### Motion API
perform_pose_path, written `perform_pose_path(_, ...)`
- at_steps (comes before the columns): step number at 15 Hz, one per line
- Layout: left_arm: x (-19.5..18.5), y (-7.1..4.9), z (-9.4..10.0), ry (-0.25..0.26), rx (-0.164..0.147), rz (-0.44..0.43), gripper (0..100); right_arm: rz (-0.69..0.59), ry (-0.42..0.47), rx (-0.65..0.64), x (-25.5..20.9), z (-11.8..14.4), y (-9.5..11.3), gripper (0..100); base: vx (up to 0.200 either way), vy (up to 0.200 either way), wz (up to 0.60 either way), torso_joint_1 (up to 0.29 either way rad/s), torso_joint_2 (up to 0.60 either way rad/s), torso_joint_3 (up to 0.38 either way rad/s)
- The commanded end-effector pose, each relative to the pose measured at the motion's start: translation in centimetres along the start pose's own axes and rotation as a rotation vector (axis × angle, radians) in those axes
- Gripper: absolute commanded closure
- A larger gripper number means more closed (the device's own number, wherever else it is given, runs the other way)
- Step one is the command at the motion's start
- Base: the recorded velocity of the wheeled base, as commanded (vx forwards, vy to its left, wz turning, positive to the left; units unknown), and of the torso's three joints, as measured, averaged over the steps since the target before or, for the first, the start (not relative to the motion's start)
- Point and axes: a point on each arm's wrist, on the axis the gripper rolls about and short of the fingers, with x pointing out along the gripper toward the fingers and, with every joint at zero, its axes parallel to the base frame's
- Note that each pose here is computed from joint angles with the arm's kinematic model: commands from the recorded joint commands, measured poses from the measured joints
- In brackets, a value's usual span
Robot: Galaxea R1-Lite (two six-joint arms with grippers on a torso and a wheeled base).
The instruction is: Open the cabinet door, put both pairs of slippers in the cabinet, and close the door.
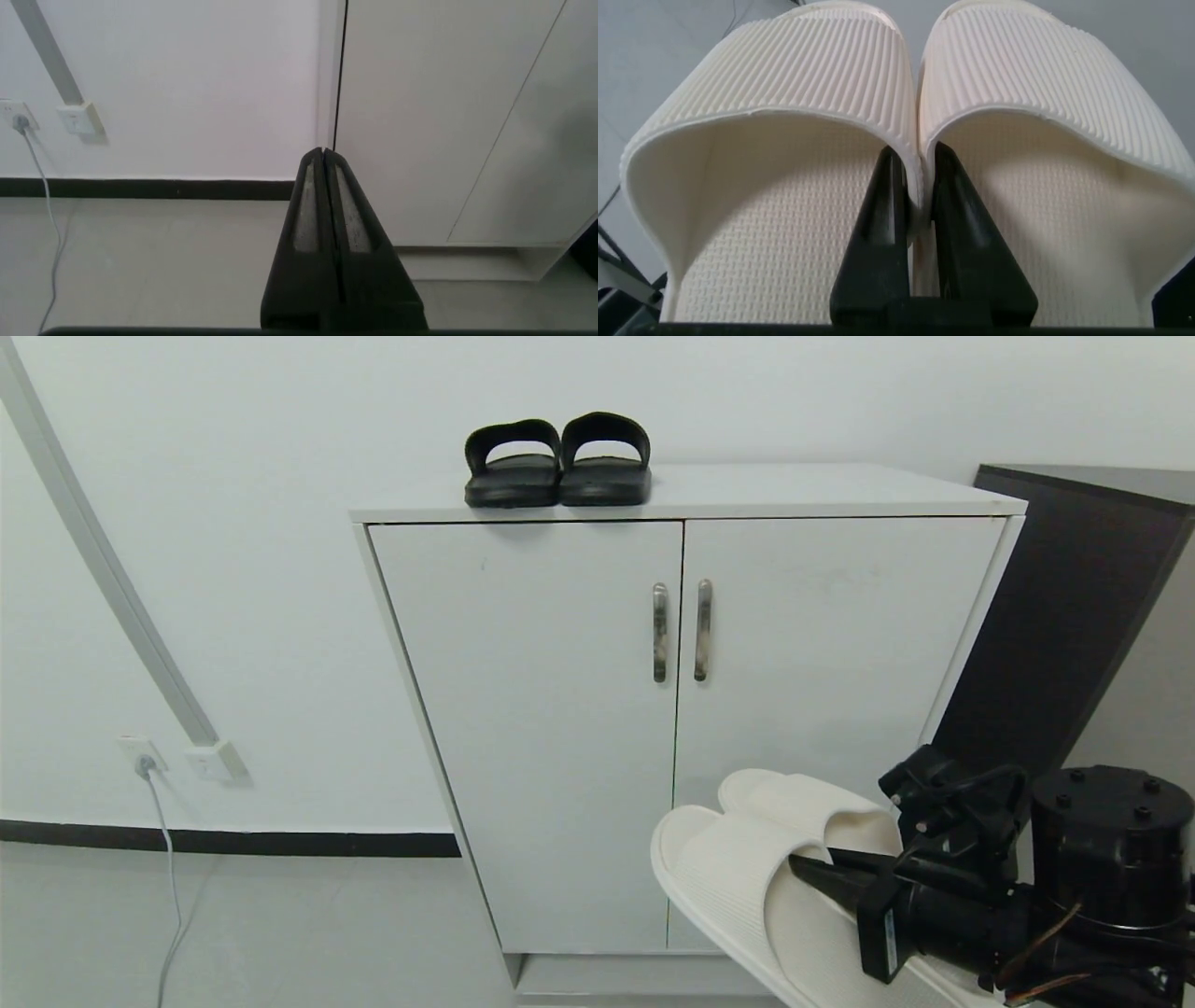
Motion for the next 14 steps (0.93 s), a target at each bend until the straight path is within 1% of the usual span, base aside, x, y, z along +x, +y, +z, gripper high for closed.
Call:
perform_pose_path(1,0.01,0.00,0.01,0.001,0.000,0.000,100,0.001,0.003,0.000,0.05,-0.05,0.01,100,-0.200,0.000,0.00,-0.002,0.16,0.124)
perform_pose_path(2,0.01,0.00,0.01,0.001,0.000,0.000,100,0.001,0.003,0.000,0.05,-0.05,0.01,100,-0.200,0.000,0.00,0.012,0.11,0.046)
perform_pose_path(7,0.01,0.00,0.01,0.001,0.001,0.000,100,0.002,0.006,-0.007,0.02,-0.16,0.04,100,0.000,0.000,0.00,0.000,0.01,0.006)
perform_pose_path(8,0.01,0.00,0.01,0.001,0.001,0.000,100,0.003,0.014,-0.031,-0.04,-0.37,0.03,100,0.000,0.000,0.00,0.000,0.00,0.000)
perform_pose_path(10,0.00,0.00,0.04,0.001,0.005,-0.001,100,0.003,0.020,-0.040,-0.01,-0.51,-0.01,100,0.000,0.000,0.00,0.000,0.00,0.000)
perform_pose_path(12,0.00,-0.01,0.04,0.001,0.017,-0.003,100,0.003,0.018,-0.040,-0.05,-0.51,-0.01,100,0.000,0.000,0.00,0.000,0.00,0.000)
perform_pose_path(13,0.01,-0.05,0.03,0.003,0.029,-0.021,100,0.004,0.020,-0.040,-0.09,-0.54,-0.01,100,0.000,0.000,0.00,0.000,0.00,0.000)
perform_pose_path(14,0.04,-0.13,0.07,0.009,0.034,-0.055,100,0.004,0.020,-0.040,-0.05,-0.52,-0.01,100,0.000,0.000,0.00,0.000,0.00,0.000)
